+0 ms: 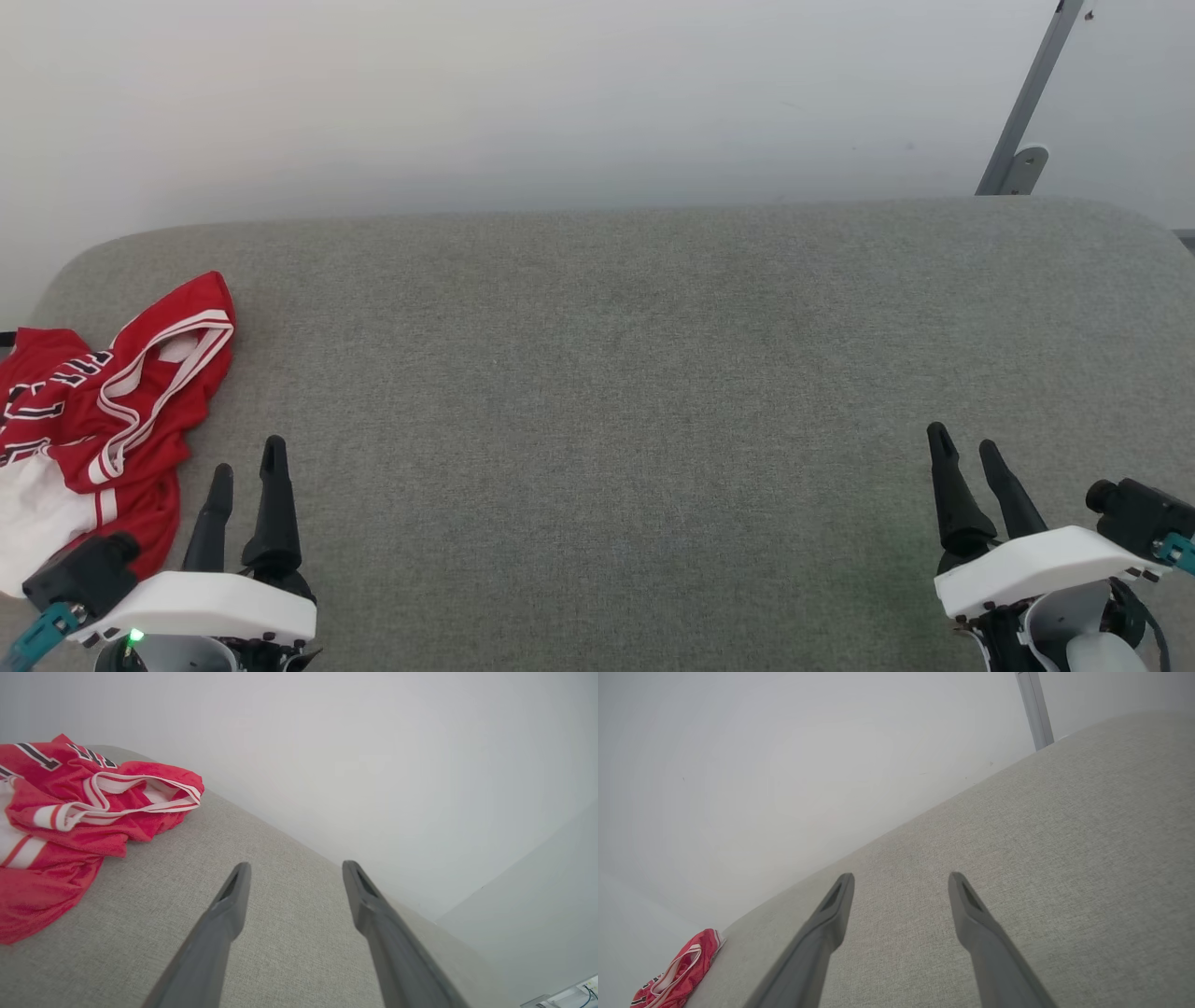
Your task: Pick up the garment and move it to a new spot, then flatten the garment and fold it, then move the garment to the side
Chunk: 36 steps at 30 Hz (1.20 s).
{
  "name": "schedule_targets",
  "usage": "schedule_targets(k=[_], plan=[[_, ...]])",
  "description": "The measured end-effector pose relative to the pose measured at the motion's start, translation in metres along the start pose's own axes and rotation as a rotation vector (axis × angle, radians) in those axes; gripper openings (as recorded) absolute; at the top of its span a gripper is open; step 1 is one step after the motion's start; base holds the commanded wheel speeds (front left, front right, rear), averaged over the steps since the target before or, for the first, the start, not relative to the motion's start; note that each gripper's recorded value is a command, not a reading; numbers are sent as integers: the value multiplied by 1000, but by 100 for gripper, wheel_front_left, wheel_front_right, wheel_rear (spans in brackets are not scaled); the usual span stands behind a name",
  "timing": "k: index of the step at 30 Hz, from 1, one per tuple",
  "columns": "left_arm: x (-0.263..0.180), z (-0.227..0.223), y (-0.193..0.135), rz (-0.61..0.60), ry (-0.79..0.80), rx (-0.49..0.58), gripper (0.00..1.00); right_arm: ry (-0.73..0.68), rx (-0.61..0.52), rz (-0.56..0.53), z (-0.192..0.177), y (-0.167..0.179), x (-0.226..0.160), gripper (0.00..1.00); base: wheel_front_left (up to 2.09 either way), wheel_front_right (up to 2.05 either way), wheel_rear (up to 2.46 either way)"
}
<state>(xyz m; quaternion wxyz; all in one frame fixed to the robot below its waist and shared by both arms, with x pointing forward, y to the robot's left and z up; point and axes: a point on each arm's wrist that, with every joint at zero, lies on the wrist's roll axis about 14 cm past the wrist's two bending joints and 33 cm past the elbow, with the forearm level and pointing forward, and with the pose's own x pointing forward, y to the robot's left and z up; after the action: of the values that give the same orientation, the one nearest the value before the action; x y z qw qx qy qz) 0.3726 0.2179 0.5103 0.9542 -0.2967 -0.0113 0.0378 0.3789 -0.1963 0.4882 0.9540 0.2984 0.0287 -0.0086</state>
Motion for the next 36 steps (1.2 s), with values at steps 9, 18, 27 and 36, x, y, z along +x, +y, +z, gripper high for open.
schedule_targets(k=[9,18,27,36], plan=[[0,6,-6,-30,-31,94,100,-16,-99,12,3,3,0,100,0,0,0],[-4,7,-11,-57,-47,176,100,-27,-188,29,6,7,0,100,0,0,0],[-5,12,-16,-81,-75,259,100,-38,-272,39,8,9,0,100,0,0,0],[-7,12,-18,-103,-87,336,100,-48,-350,52,9,12,0,100,0,0,0]])
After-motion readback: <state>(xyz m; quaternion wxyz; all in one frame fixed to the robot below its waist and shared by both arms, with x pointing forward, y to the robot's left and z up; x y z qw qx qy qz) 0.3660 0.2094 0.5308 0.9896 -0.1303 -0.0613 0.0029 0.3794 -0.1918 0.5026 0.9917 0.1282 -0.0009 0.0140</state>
